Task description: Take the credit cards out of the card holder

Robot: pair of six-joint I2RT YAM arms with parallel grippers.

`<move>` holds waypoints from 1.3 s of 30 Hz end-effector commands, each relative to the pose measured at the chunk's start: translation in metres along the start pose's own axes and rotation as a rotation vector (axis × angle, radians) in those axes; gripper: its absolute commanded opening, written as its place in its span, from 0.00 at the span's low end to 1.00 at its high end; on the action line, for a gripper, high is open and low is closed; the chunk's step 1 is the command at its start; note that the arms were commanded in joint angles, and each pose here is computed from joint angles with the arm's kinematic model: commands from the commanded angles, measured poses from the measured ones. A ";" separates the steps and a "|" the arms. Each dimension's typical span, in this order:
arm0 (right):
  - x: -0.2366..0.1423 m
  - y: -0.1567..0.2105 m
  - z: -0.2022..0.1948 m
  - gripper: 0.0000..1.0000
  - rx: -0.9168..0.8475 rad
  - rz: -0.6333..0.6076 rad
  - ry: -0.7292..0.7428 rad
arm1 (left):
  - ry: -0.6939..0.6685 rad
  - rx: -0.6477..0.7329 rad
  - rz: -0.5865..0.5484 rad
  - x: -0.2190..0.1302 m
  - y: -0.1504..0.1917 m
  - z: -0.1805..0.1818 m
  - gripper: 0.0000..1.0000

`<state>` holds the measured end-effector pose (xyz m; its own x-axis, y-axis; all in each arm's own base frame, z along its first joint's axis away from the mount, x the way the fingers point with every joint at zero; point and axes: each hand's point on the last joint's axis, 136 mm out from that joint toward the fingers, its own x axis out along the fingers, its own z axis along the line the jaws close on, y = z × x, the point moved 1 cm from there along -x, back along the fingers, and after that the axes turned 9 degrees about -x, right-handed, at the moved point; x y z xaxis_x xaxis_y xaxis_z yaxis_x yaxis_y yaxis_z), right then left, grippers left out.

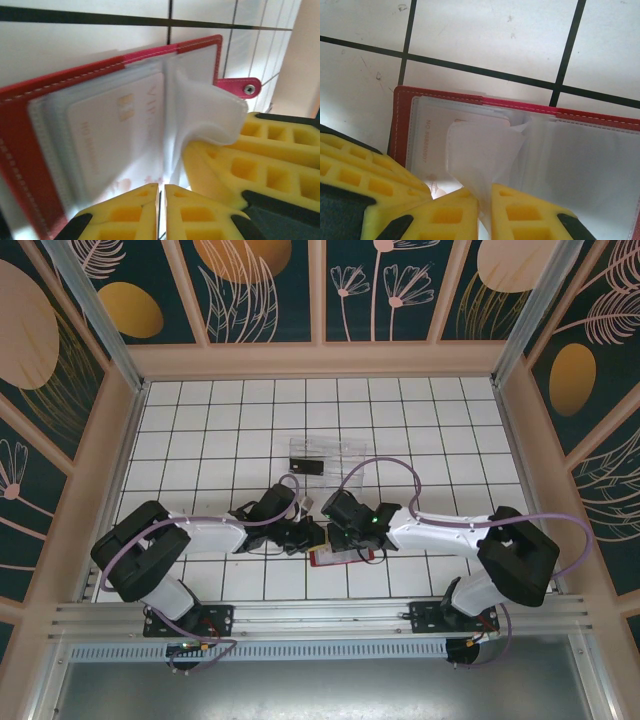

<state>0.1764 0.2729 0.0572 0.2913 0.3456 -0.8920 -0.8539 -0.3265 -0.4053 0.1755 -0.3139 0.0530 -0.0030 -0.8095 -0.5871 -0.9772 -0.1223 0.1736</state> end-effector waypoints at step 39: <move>-0.033 -0.014 -0.001 0.25 0.079 -0.131 -0.072 | -0.042 0.010 0.054 0.013 -0.005 -0.013 0.13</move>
<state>0.1736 0.2697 0.0814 0.3249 0.4329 -0.8409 -0.8489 -0.2584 -0.4611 0.1841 -0.3244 0.0529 -0.0355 -0.7856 -0.6177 -0.9738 -0.1117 0.1980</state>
